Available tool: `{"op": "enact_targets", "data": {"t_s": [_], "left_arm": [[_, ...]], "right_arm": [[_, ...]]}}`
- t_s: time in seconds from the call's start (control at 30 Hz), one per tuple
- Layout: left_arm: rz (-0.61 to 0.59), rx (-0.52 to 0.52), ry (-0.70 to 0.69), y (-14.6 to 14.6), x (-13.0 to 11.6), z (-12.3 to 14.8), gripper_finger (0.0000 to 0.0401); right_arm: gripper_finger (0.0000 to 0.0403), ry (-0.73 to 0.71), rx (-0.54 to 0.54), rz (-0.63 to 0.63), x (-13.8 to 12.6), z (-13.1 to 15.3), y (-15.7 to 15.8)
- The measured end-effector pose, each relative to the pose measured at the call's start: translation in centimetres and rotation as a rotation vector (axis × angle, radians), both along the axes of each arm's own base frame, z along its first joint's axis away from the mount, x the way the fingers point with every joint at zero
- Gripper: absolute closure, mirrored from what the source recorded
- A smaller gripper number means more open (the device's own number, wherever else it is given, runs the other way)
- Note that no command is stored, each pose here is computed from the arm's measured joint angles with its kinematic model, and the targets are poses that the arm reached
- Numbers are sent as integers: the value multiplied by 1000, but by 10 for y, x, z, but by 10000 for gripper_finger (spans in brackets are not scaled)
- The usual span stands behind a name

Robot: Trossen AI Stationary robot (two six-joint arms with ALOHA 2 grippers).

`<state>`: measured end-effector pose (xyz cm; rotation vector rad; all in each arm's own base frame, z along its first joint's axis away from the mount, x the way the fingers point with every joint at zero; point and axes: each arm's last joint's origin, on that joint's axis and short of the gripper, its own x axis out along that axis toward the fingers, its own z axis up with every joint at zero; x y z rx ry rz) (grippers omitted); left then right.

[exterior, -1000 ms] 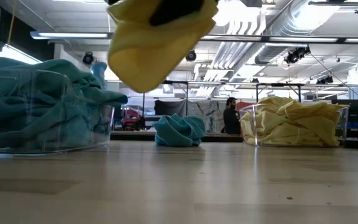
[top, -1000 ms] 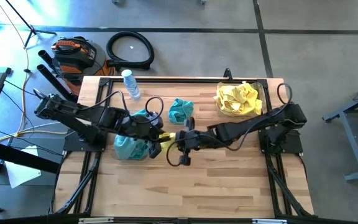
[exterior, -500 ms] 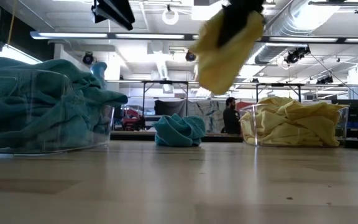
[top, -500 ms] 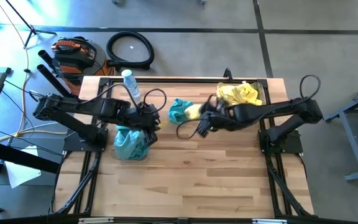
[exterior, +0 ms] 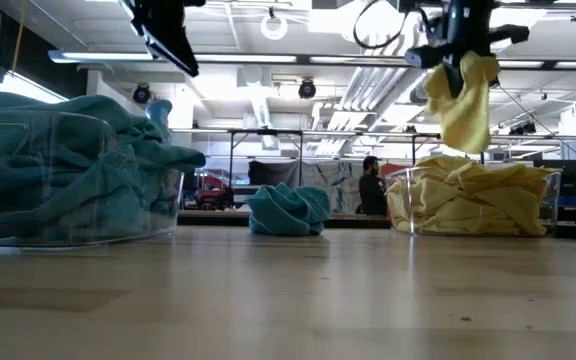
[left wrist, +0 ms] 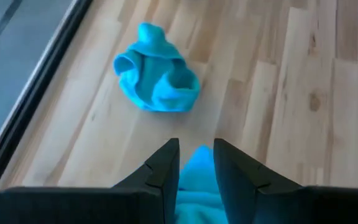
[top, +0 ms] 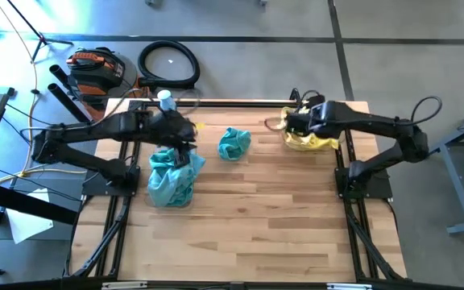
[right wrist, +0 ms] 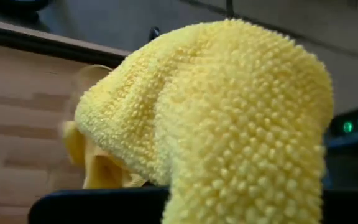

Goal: Sort microfiber towel by color & place in baskets
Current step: Put the yellow microfiber cloth into the right transparent bin

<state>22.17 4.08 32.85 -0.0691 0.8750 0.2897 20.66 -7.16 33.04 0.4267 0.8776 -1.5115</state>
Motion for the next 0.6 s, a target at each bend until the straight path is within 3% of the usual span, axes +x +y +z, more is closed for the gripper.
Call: {"op": "enact_targets", "data": {"t_s": [0.27, 0.6], "left_arm": [[40, 37, -77, 27, -37, -1, 316], [2, 79, -111, 46, -47, 4, 316]], "right_arm": [[394, 116, 157, -257, -33, -46, -34], [385, 52, 252, -311, -48, -90, -69]]}}
